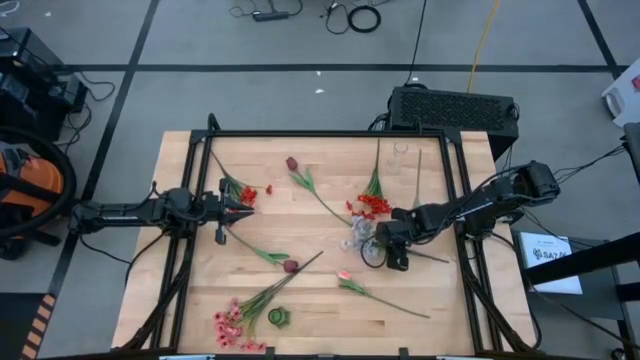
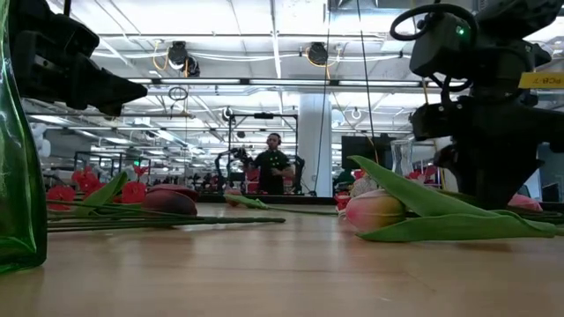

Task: Sort flowers into vase by color
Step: Put the white flowers into the green vase

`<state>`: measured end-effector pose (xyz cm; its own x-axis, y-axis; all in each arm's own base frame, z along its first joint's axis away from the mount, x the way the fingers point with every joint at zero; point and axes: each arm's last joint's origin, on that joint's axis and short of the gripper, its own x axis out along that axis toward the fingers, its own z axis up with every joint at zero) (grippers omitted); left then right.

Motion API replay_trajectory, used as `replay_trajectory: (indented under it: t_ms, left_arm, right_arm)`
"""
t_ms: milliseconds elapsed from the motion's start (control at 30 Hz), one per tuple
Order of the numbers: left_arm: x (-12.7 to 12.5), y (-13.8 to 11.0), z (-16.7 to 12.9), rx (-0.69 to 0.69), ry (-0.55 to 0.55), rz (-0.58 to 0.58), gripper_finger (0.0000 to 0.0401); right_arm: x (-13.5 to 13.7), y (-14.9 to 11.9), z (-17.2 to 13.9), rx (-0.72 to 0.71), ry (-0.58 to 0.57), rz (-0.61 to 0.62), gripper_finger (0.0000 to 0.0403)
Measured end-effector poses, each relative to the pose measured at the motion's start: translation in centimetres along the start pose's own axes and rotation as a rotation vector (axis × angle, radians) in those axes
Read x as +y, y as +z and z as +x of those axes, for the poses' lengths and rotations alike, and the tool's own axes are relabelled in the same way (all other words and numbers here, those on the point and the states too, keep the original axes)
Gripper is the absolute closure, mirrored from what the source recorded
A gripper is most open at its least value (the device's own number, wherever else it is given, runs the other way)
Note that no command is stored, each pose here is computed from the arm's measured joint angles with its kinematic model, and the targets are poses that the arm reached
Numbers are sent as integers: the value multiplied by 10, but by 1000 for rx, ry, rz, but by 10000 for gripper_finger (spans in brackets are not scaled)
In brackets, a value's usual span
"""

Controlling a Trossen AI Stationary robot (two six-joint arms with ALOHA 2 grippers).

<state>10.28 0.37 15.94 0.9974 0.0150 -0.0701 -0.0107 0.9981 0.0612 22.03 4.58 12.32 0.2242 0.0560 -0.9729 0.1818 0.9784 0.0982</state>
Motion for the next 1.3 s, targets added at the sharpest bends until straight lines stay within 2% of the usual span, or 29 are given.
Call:
replay_trajectory:
  t_ms: [133, 367, 500, 633, 767, 967, 1167, 1300]
  left_arm:
    - [0, 0, 0, 0, 0, 0, 352]
    - [0, 0, 0, 0, 0, 0, 352]
    - [0, 0, 0, 0, 0, 0, 352]
    - [0, 0, 0, 0, 0, 0, 352]
    - [0, 0, 0, 0, 0, 0, 352]
    - [0, 0, 0, 0, 0, 0, 352]
    - [0, 0, 0, 1, 0, 0, 352]
    - [0, 0, 0, 0, 0, 0, 352]
  right_arm:
    - [5, -1, 1, -4, 5, -45, 304]
    - [8, -3, 1, 1, 18, -4, 392]
    - [8, -4, -5, -11, 19, 14, 387]
    - [10, -4, -25, -10, 43, 20, 394]
    - [15, 10, -61, -164, 94, 20, 398]
    - [16, 20, -113, -400, 77, 18, 398]
    - [12, 19, -142, -561, 18, 19, 398]
    - [10, 17, -145, -579, 2, 27, 398]
